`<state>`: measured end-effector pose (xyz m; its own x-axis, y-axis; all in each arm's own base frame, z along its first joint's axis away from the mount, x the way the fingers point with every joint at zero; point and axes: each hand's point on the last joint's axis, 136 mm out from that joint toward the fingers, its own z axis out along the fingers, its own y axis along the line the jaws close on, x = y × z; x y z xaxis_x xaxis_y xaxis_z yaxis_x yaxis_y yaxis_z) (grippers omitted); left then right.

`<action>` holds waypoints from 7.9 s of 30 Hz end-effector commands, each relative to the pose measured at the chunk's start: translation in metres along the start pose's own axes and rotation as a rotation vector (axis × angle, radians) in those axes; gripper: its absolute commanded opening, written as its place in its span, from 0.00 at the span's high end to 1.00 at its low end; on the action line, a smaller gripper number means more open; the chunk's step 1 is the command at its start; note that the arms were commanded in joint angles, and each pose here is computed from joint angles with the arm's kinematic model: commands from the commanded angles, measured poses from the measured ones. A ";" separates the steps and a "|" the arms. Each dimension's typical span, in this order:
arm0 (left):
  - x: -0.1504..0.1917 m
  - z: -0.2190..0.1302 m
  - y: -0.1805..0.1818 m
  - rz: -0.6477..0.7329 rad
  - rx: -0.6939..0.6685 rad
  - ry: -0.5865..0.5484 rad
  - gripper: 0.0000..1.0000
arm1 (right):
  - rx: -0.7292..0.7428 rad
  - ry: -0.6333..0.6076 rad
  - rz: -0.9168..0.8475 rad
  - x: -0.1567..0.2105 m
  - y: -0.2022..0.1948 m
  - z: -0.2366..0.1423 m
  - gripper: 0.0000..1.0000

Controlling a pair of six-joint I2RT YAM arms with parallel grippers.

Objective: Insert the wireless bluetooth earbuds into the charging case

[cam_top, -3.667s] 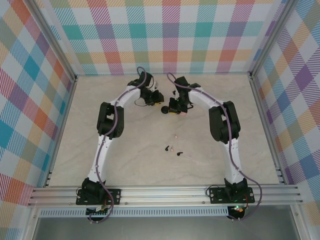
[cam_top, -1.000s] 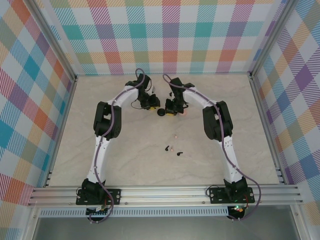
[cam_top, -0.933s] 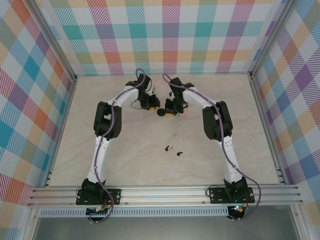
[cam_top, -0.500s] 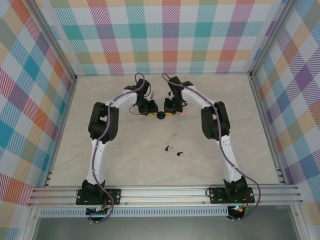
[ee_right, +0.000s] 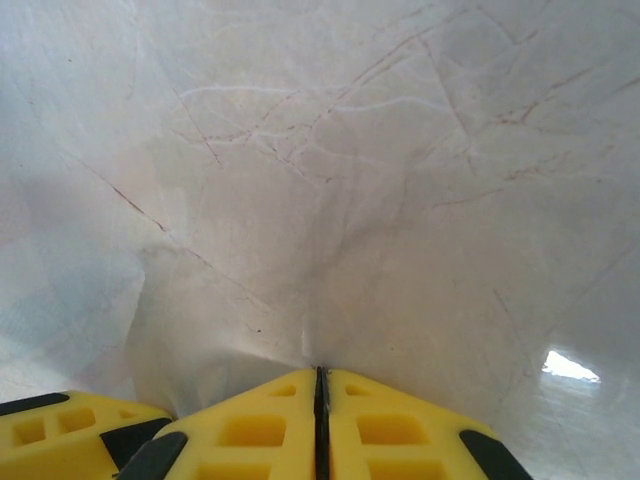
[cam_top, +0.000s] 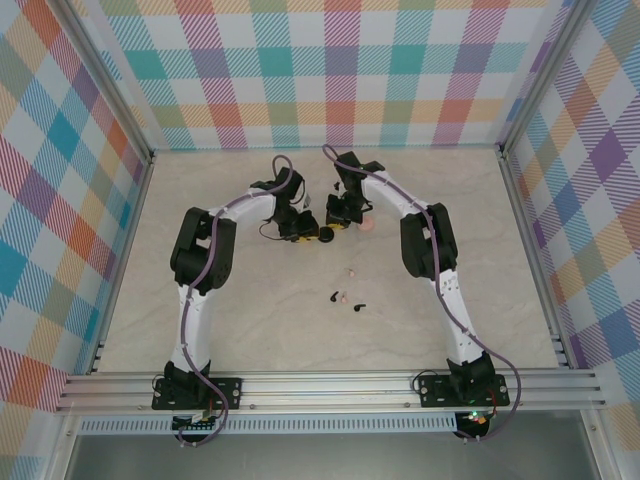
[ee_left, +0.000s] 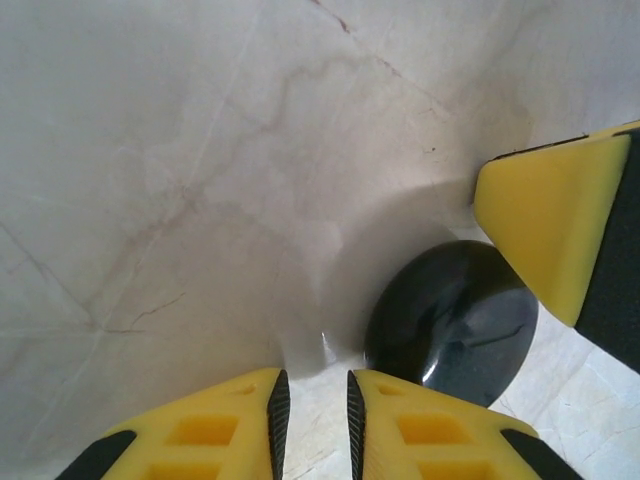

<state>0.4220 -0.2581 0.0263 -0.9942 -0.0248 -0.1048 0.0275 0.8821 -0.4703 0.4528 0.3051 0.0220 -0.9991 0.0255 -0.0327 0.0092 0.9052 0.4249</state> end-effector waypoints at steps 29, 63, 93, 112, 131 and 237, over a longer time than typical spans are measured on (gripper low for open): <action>-0.012 -0.036 0.002 -0.121 0.192 -0.035 0.57 | -0.302 -0.049 -0.045 0.019 0.014 -0.063 0.65; -0.002 0.007 -0.013 -0.180 0.284 0.034 0.63 | -0.287 0.070 0.031 0.027 0.002 -0.011 0.72; -0.004 0.017 -0.036 -0.203 0.368 0.035 0.65 | -0.292 0.096 0.046 0.035 -0.001 -0.004 0.78; -0.010 0.022 -0.037 -0.240 0.390 0.016 0.71 | -0.310 0.098 0.042 0.035 0.004 -0.010 0.76; -0.018 0.026 -0.047 -0.306 0.473 -0.027 0.70 | -0.324 0.113 0.062 0.038 0.004 -0.008 0.76; 0.041 -0.238 -0.202 0.431 0.911 -0.357 0.61 | -0.955 -0.299 -0.493 0.074 0.102 -0.275 0.82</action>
<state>0.3766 -0.3192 0.2950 -0.8295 -0.1308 -0.5430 0.5021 0.2513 -0.8275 0.3749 0.2774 0.2884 -0.8822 -0.0162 -0.4705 -0.4659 0.1734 0.8677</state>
